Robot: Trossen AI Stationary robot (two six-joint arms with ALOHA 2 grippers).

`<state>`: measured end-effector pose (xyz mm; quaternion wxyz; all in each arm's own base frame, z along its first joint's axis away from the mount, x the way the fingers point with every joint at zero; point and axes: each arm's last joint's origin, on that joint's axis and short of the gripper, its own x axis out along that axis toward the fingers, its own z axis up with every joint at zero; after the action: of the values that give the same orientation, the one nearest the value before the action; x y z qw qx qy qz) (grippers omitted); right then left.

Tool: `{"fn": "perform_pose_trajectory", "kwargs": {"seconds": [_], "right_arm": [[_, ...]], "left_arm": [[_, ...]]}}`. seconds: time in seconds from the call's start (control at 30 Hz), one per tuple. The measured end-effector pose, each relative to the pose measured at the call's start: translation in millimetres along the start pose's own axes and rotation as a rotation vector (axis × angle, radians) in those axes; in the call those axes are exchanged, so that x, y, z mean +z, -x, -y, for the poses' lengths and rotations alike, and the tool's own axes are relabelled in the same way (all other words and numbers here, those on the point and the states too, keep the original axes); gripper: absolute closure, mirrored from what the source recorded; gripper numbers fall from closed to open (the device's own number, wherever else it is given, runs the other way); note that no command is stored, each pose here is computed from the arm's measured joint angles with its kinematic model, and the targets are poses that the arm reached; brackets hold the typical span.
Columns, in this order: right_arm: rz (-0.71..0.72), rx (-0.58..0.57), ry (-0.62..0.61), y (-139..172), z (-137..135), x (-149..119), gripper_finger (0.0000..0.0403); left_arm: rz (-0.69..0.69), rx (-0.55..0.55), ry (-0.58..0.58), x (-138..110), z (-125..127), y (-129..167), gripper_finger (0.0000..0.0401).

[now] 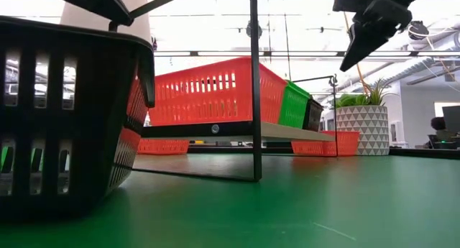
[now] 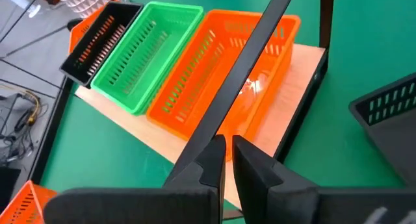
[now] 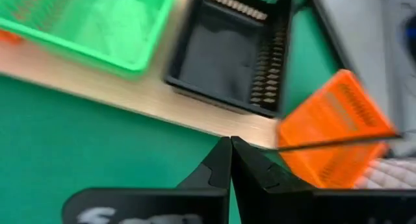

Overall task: Stack baskets on shelf by color
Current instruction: Stack the right orange bin into the orange bin on the shelf

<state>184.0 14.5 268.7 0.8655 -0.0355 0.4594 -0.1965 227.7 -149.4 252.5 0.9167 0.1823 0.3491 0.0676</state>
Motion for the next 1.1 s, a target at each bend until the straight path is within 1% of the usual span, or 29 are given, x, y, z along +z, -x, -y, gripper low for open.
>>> {"fn": "perform_pose_trajectory", "kwargs": {"seconds": [0.03,0.1,0.23,0.33,0.43,0.5,0.67,0.73,0.8,0.9,1.0,1.1], "right_arm": [[0.003,0.042,0.000,-2,0,1,0.0397],[0.009,0.084,-0.003,-4,-1,2,0.0392],[0.003,0.089,-0.037,-4,0,2,0.0383],[-0.043,0.076,-0.076,-4,1,-3,0.0379],[-0.119,0.043,-0.121,-4,3,-10,0.0379],[-0.143,-0.023,-0.144,-4,6,-14,0.0378],[-0.128,-0.159,-0.209,-11,19,-15,0.0378],[-0.140,-0.182,-0.193,-19,25,-17,0.0378],[-0.162,-0.205,-0.145,-29,30,-23,0.0378],[-0.203,-0.219,-0.106,-44,41,-32,0.0378],[-0.201,-0.169,-0.079,-56,50,-35,0.0378],[-0.199,-0.107,-0.002,-65,57,-38,0.0378]], "left_arm": [[-0.002,-0.004,0.000,-1,1,1,0.0371],[-0.003,-0.018,-0.010,-3,2,7,0.0371],[0.012,-0.063,-0.002,-6,1,25,0.0370],[0.051,-0.094,0.042,-6,-5,43,0.0370],[0.089,-0.107,0.070,-8,-11,59,0.0370],[0.118,-0.090,0.079,-8,-16,65,0.0371],[0.146,-0.027,0.023,-6,-24,67,0.0370],[0.148,-0.009,-0.011,-5,-27,65,0.0371],[0.160,0.001,-0.036,-2,-30,64,0.0371],[0.185,0.014,-0.084,3,-37,67,0.0370],[0.215,0.027,-0.116,8,-48,75,0.0371],[0.246,0.047,-0.147,13,-62,84,0.0371]]}}
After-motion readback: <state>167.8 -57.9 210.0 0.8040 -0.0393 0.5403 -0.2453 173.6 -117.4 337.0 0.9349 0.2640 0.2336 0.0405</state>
